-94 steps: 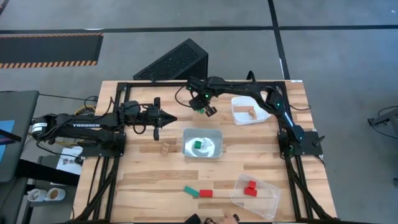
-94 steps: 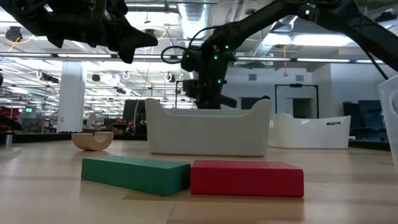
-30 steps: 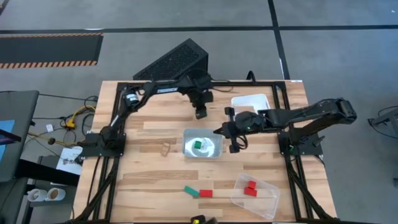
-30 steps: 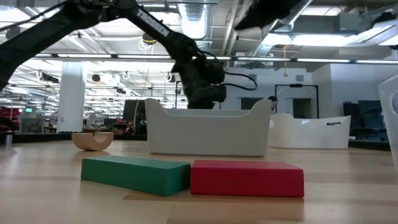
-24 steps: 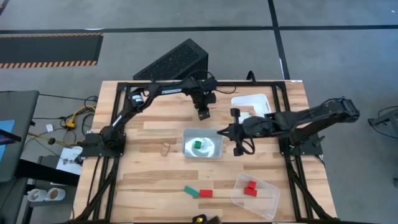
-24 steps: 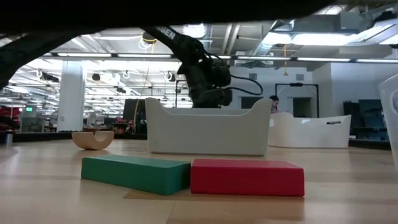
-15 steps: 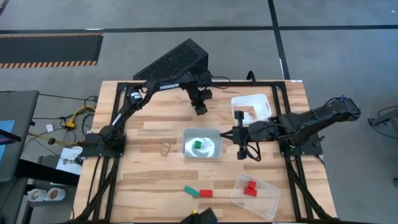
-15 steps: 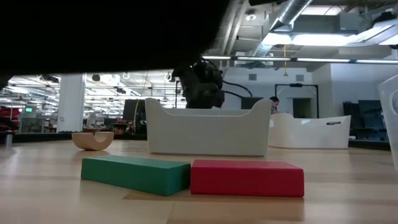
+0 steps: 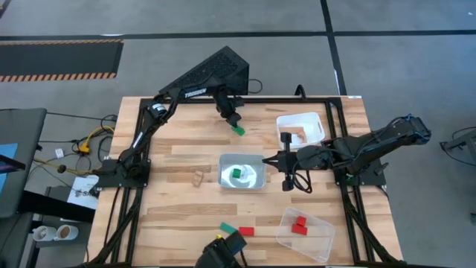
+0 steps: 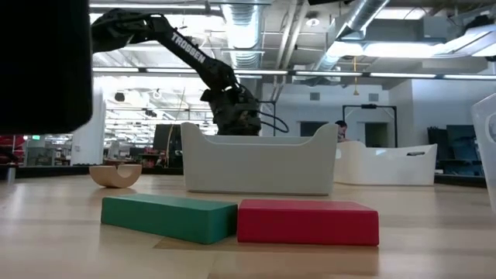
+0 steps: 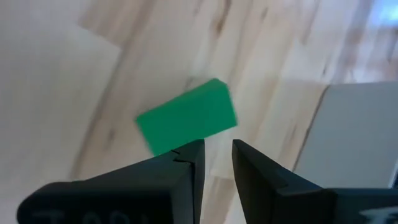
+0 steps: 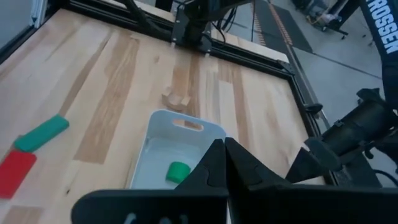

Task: Sort & place blocks by color
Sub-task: Put the top green block into the gray bin

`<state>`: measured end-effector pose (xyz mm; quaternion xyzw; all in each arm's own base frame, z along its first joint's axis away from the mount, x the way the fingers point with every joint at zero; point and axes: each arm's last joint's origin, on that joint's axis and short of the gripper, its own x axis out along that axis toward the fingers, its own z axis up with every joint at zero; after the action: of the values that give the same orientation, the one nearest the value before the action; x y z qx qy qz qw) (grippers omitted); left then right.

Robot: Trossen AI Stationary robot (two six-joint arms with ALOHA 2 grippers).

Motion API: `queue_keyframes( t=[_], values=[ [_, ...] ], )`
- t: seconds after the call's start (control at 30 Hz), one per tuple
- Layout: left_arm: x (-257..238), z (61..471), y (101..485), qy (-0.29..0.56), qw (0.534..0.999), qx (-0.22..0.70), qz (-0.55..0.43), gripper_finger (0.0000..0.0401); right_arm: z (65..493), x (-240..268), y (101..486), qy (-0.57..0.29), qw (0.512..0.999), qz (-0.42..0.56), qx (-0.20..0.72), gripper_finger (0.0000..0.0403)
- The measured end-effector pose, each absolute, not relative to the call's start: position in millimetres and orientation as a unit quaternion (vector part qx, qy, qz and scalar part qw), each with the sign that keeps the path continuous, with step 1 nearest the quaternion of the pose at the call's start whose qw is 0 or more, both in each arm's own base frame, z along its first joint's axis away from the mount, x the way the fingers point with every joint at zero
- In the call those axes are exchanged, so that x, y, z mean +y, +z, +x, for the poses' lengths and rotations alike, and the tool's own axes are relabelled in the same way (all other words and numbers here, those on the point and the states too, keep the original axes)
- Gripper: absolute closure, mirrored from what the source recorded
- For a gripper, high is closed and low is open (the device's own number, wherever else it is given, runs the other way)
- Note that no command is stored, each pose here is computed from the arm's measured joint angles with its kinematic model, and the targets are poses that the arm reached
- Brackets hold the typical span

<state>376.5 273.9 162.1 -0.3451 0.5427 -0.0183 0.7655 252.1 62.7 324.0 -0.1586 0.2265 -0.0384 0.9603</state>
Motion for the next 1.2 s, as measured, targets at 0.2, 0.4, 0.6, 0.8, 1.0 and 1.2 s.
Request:
queue_keyframes(
  t=[0.2, 0.4, 0.6, 0.8, 1.0, 1.2],
  values=[
    [259, 387, 163, -0.041, 0.77, 0.554, -0.315, 0.0338, 252, 62, 325, -0.058, 0.959, -0.164, 0.224, 0.0396],
    [255, 399, 176, -0.005, 0.783, 0.552, -0.285, 0.0338, 253, 61, 325, -0.061, 0.96, -0.162, 0.22, 0.0396],
    [252, 413, 191, 0.047, 0.792, 0.528, -0.303, 0.0338, 254, 61, 328, -0.063, 0.964, -0.157, 0.207, 0.0396],
    [237, 433, 194, 0.087, 0.799, 0.499, -0.323, 0.0338, 254, 61, 329, -0.063, 0.965, -0.156, 0.203, 0.0396],
    [231, 437, 192, 0.117, 0.789, 0.498, -0.341, 0.0338, 254, 62, 329, -0.061, 0.965, -0.155, 0.202, 0.0396],
    [239, 434, 174, 0.135, 0.75, 0.524, -0.38, 0.0341, 254, 65, 329, -0.057, 0.966, -0.156, 0.2, 0.0396]
  ],
)
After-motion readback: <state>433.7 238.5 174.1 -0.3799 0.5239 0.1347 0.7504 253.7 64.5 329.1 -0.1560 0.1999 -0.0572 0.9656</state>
